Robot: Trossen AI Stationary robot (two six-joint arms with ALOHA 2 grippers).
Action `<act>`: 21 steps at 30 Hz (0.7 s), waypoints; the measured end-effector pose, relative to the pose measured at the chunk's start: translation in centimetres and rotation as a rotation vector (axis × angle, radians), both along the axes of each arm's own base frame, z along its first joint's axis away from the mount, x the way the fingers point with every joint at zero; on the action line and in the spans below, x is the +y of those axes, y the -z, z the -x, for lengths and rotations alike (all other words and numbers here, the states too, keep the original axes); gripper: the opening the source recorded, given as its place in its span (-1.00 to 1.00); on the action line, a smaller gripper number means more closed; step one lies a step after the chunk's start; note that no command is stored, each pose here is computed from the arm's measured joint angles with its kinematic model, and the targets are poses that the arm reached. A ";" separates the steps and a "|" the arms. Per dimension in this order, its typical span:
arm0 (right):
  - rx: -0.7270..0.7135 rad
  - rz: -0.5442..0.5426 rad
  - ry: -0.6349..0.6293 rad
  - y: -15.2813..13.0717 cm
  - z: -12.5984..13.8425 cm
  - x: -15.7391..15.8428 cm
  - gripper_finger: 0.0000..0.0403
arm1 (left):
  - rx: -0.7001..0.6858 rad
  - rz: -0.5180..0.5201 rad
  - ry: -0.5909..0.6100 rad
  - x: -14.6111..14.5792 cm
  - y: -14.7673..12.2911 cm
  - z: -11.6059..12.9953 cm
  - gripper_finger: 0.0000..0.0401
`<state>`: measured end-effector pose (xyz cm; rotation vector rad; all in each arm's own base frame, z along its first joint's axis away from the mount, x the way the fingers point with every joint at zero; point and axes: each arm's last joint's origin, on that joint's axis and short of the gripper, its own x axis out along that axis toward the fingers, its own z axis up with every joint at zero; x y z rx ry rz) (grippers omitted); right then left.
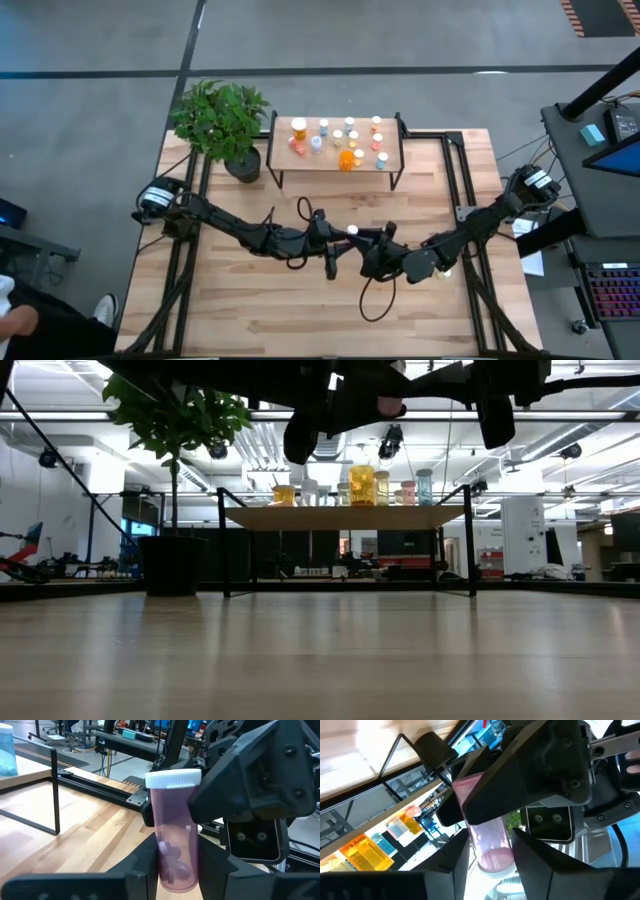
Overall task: Pick and place medicine bottles onto shelf by color
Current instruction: Adjust the pink pill bottle on the shelf
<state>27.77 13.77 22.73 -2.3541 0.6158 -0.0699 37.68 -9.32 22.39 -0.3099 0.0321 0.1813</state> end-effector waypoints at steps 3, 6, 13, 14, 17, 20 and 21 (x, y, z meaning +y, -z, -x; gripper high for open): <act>-0.003 -0.006 -0.005 0.0 0.0 0.0 -0.32 | -0.004 0.001 0.000 0.0 0.0 0.0 -0.59; -0.007 -0.015 -0.008 0.0 0.0 0.0 -0.28 | -0.009 0.001 0.000 0.0 -0.2 0.0 -0.59; -0.044 -0.076 -0.008 -0.4 0.2 0.1 -0.28 | -0.020 0.004 -0.007 0.0 -0.2 0.0 -0.59; -0.051 -0.083 -0.011 -0.5 0.3 0.2 -0.28 | -0.024 0.004 -0.011 0.0 -0.3 0.0 -0.59; -0.086 -0.125 -0.008 -1.2 0.8 0.2 -0.28 | -0.029 -0.011 -0.041 0.1 -0.5 0.1 -0.59; -0.132 -0.188 -0.003 -2.0 1.1 0.1 -0.28 | -0.052 -0.040 -0.058 0.2 -0.9 0.2 -0.59; -0.147 -0.206 -0.003 -2.3 1.3 0.0 -0.28 | -0.065 -0.048 -0.059 0.2 -1.1 0.2 -0.59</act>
